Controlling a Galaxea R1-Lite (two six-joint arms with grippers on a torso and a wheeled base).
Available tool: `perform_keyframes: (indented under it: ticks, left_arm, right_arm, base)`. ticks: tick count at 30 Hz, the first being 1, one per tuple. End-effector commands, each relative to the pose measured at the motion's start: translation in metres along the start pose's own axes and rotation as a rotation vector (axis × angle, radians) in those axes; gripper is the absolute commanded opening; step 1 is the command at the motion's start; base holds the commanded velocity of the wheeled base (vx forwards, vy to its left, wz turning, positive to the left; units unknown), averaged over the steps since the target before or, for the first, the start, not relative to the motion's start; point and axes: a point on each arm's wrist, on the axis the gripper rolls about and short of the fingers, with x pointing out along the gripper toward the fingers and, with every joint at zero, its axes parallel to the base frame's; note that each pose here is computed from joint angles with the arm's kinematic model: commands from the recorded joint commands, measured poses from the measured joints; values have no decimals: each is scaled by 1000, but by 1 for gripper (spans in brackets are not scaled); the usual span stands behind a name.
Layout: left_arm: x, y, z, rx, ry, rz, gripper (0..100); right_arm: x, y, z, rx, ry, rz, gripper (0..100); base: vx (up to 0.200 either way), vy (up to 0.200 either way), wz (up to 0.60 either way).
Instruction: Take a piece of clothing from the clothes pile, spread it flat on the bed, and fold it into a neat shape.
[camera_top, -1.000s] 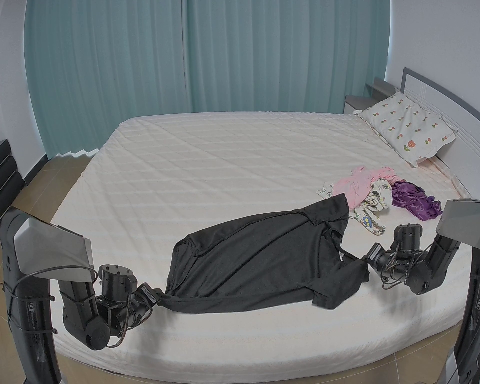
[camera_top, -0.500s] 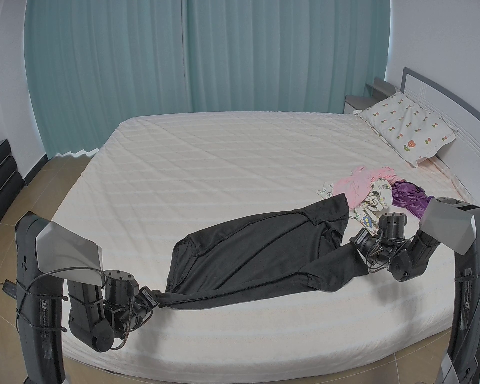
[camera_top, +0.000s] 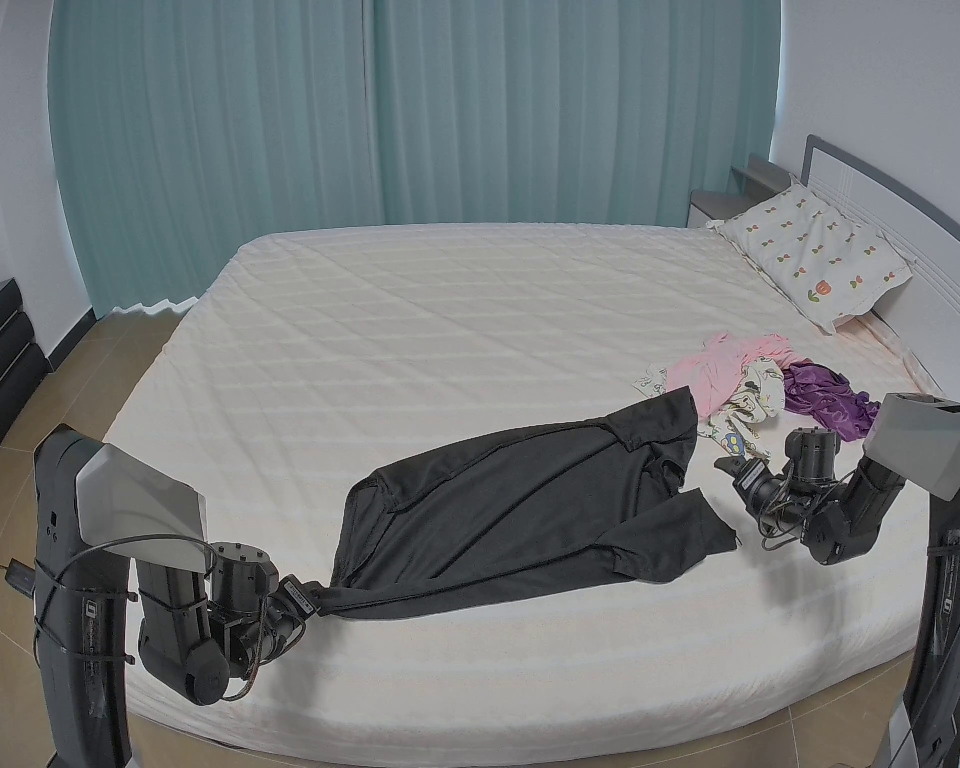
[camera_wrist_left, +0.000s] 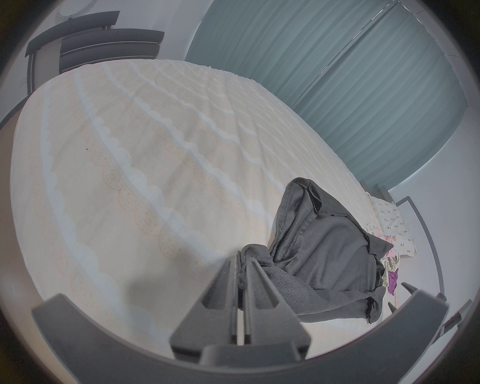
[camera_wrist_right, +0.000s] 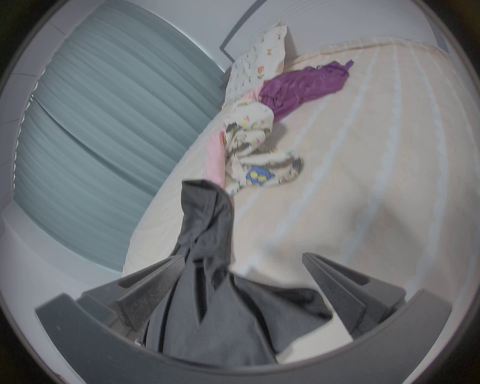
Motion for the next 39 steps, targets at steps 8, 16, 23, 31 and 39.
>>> perform_keyframes:
  ticks: [8, 16, 23, 31, 39]
  left_arm:
    - [1, 1, -1, -1, 2, 4, 0]
    - [1, 1, 0, -2, 2, 5, 0]
    - [1, 1, 0, -2, 2, 5, 0]
    - [1, 1, 0, -2, 2, 5, 0]
    - [1, 2, 0, -1, 3, 6, 0]
  right_arm:
    - [-59, 0, -77, -118, 303, -33, 100]
    - [-47, 1, -101, -207, 356, -31, 100]
    - [-30, 3, -101, -215, 319, -31, 100]
    - [-10, 7, -104, -228, 250, -43, 0]
    - [-29, 9, -96, -224, 245, -52, 0]
  base:
    - [0, 0, 0]
    - [0, 0, 0]
    - [0, 0, 0]
    - [0, 0, 0]
    - [0, 0, 0]
